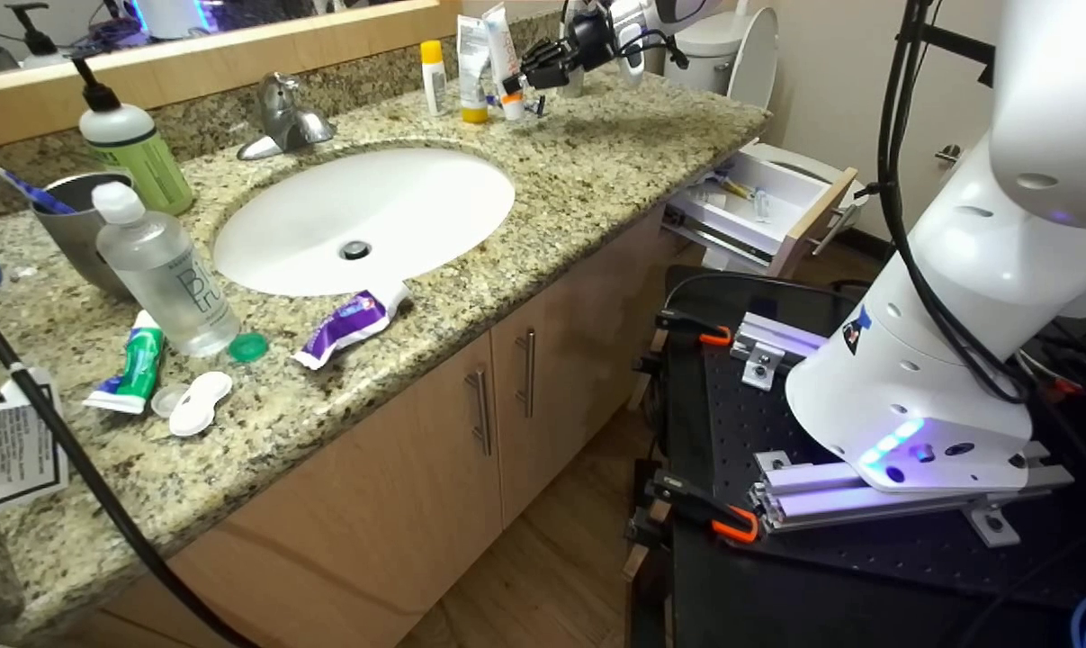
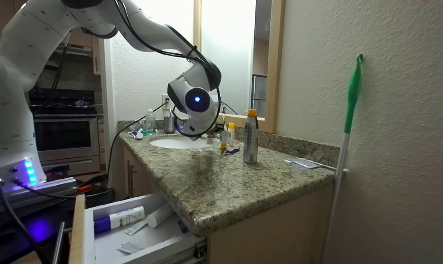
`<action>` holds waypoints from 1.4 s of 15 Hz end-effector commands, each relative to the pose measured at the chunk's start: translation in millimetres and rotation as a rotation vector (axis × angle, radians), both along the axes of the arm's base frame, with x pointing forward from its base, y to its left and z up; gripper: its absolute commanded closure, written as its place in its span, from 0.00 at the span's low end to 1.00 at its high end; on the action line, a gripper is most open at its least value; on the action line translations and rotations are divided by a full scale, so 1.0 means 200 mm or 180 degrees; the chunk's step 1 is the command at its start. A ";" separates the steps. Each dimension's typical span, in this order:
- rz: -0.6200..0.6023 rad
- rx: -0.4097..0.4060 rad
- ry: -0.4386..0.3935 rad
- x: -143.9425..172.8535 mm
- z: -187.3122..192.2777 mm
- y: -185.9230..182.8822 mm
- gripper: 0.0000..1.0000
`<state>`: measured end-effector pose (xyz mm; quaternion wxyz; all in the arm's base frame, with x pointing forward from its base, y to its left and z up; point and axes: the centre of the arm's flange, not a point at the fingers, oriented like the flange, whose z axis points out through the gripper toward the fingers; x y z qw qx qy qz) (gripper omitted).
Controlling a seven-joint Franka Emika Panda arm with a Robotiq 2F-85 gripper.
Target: Take the white and orange bottle from the drawer and place it on the counter
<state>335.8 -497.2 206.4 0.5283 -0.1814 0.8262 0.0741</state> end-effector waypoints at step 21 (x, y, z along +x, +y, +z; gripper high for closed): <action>0.0178 0.0075 -0.0045 0.07 -0.14 0.07 0.96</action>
